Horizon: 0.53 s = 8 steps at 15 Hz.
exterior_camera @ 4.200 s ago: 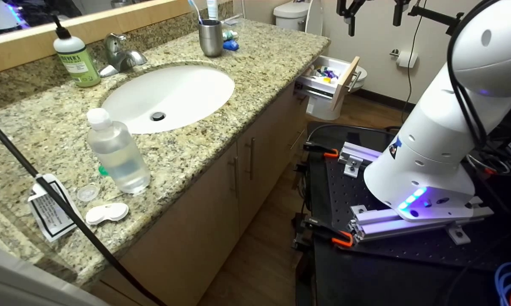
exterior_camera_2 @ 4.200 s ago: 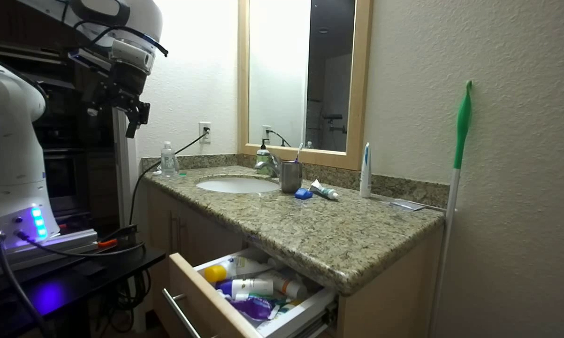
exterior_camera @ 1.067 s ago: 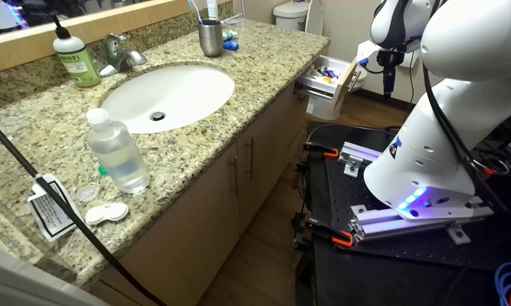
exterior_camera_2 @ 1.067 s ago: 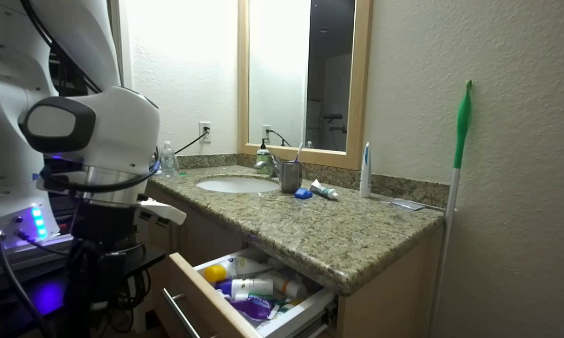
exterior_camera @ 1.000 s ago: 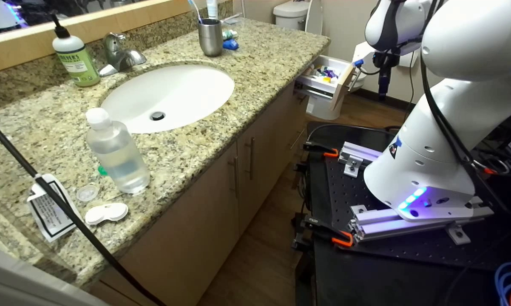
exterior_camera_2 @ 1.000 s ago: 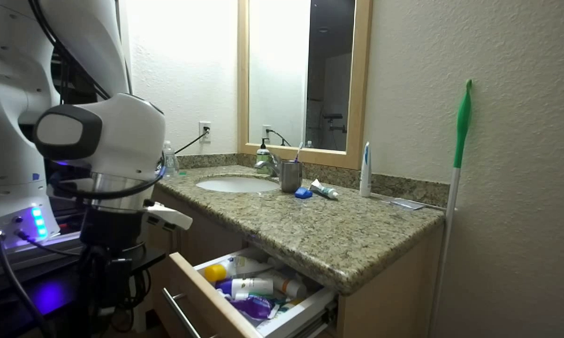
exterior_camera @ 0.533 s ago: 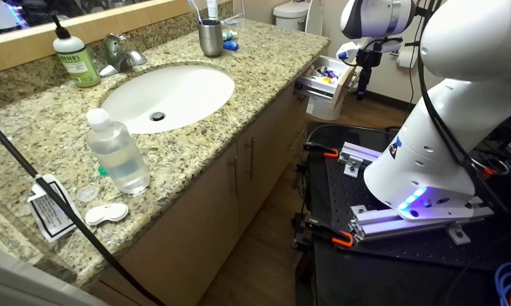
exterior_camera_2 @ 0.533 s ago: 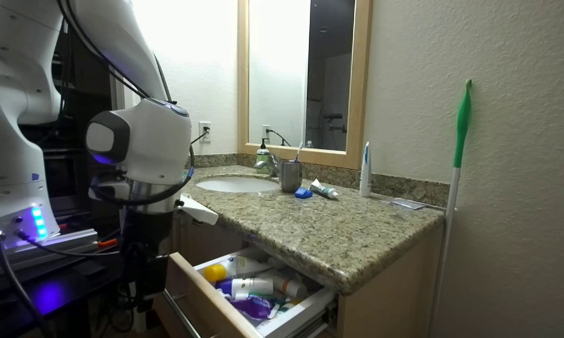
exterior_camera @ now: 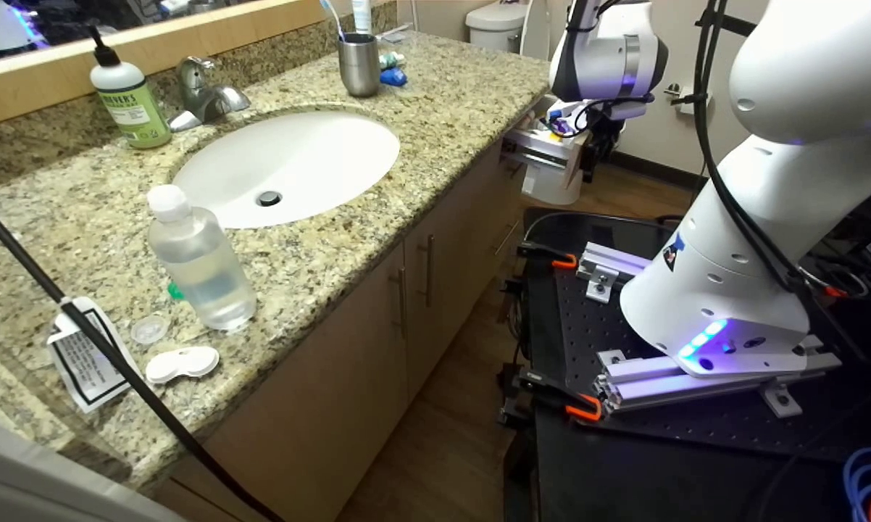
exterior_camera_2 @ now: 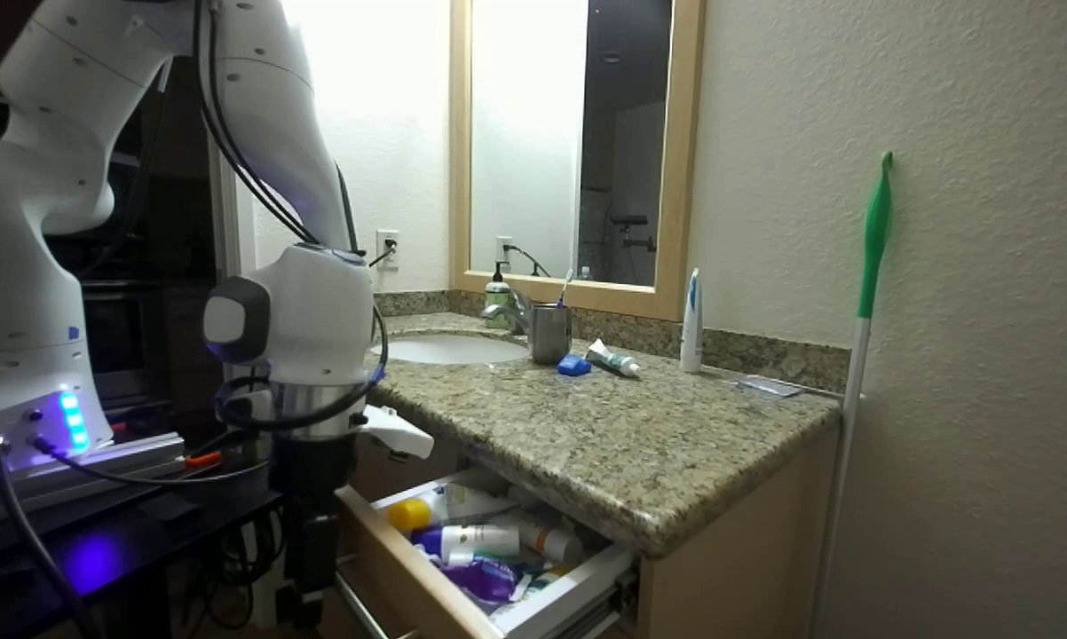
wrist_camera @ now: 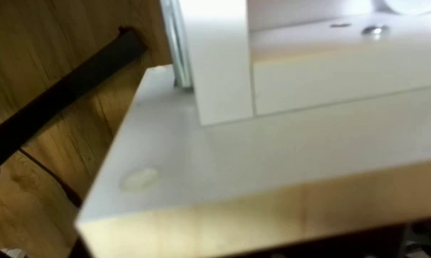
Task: Close the drawer
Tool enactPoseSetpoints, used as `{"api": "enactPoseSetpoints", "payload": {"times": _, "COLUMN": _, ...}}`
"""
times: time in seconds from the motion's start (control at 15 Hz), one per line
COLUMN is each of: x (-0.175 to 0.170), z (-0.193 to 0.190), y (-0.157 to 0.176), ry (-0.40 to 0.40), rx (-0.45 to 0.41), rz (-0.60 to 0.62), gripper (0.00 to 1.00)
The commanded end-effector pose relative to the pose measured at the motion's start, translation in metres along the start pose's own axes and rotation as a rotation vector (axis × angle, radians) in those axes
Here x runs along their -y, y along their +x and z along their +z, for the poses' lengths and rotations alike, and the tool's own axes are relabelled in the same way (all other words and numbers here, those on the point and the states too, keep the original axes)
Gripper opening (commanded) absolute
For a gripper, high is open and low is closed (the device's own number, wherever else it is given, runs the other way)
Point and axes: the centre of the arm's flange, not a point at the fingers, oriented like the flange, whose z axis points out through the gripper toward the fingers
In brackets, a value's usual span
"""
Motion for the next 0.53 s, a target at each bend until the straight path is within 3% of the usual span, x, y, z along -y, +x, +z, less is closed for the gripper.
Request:
{"api": "enactPoseSetpoints", "payload": {"times": 0.0, "x": 0.009, "z": 0.038, "y": -0.032, "ry": -0.003, "rx": 0.039, "rz": 0.168, "gripper": 1.00}}
{"api": "enactPoseSetpoints", "payload": {"times": 0.47, "x": 0.036, "z": 0.001, "y": -0.047, "ry": 0.211, "rx": 0.255, "rz": 0.392, "gripper": 1.00}}
